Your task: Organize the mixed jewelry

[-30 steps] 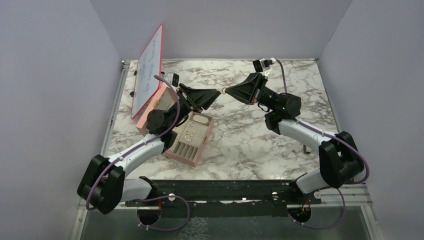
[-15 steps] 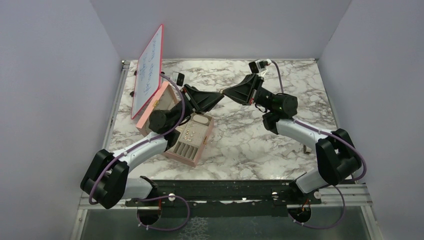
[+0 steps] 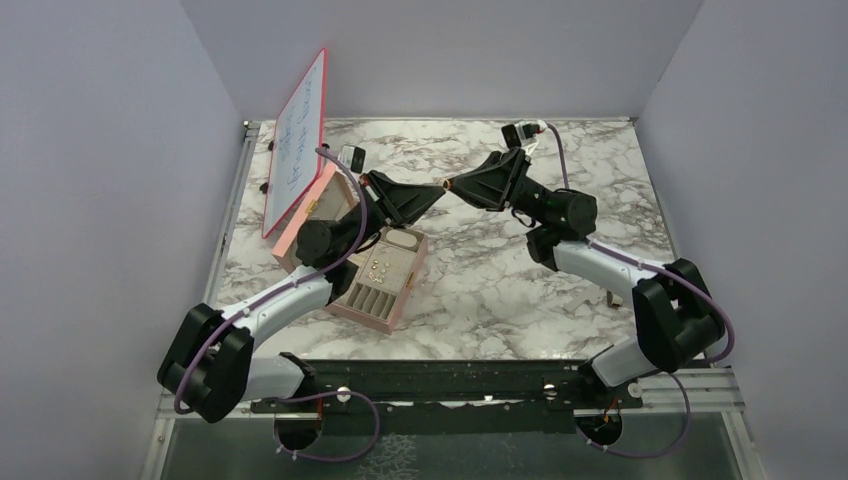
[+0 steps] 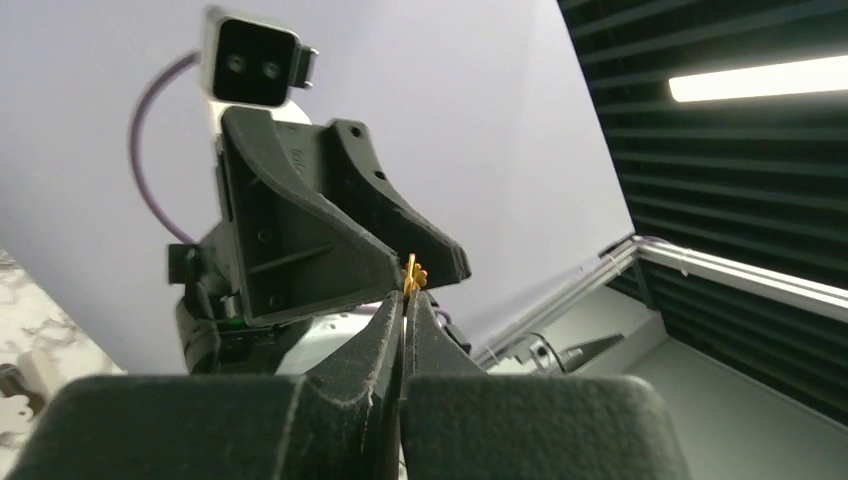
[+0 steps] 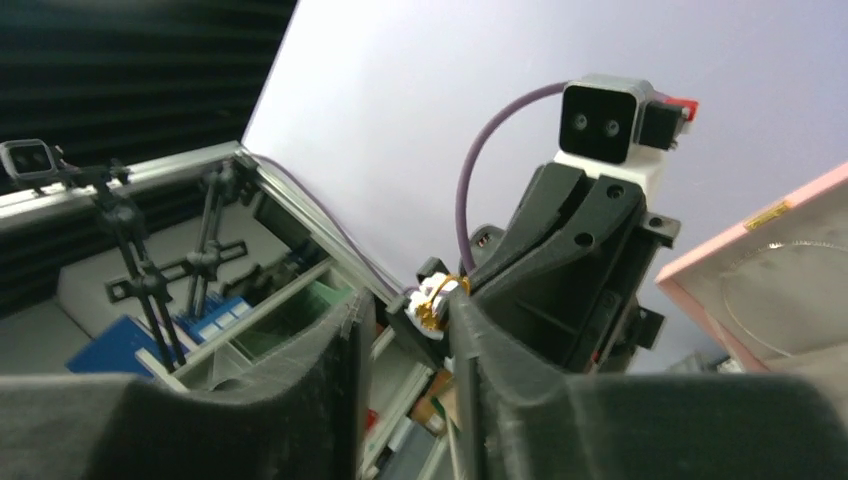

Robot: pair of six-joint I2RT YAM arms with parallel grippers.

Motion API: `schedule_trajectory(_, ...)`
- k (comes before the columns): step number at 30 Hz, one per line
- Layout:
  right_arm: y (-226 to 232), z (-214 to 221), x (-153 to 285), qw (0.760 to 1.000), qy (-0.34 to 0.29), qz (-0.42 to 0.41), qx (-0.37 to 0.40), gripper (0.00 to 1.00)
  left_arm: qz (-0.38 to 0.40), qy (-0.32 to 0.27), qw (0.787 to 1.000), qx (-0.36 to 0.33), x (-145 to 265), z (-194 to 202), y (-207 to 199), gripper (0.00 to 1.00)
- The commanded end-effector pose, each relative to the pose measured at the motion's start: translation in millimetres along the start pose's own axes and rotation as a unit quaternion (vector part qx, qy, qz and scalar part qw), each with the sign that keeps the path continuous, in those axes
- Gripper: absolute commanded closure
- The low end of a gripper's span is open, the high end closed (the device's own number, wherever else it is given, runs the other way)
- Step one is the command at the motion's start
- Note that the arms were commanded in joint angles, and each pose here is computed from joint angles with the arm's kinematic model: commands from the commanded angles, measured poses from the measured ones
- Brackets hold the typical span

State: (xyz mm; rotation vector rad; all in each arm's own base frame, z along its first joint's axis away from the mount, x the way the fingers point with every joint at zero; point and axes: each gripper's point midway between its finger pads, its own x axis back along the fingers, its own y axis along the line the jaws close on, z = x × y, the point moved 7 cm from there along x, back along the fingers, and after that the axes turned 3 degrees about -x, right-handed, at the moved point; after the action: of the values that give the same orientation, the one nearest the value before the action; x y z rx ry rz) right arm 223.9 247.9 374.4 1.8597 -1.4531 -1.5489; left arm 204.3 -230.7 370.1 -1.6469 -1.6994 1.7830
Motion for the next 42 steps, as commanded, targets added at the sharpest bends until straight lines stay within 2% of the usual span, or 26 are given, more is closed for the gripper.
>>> schedule_trajectory(1, 0, 9, 8, 0.999, 0.011, 0.013, 0.03, 0.51, -0.011, -0.016, 0.997, -0.07, 3, -2, -11, 1.0)
schedule_trajectory(3, -4, 10, 11, 0.999, 0.004, 0.036, 0.035, 0.41, -0.041, -0.023, 0.994, -0.095, 7, -3, -7, 1.0)
schedule_trajectory(5, -7, 11, 14, 0.997, -0.002, 0.06, 0.046, 0.37, -0.073, -0.028, 0.99, -0.117, 11, -4, -3, 1.0)
schedule_trajectory(11, -12, 7, 18, 0.985, -0.025, 0.138, 0.098, 0.37, -0.114, -0.036, 0.981, -0.15, 20, -5, 3, 1.0)
schedule_trajectory(18, -6, 3, 11, 0.983, -0.009, 0.135, 0.127, 0.37, -0.133, -0.028, 0.98, -0.147, 19, -5, 15, 1.0)
schedule_trajectory(24, -17, 2, 10, 0.984, -0.005, 0.139, 0.111, 0.47, -0.132, -0.017, 0.98, -0.15, 12, -6, 17, 1.0)
schedule_trajectory(31, -22, 0, 9, 0.984, -0.005, 0.143, 0.111, 0.51, -0.139, -0.012, 0.98, -0.141, 12, -5, 22, 1.0)
schedule_trajectory(42, -27, -4, 9, 0.98, -0.016, 0.159, 0.117, 0.68, -0.141, -0.011, 0.979, -0.145, 12, -6, 24, 1.0)
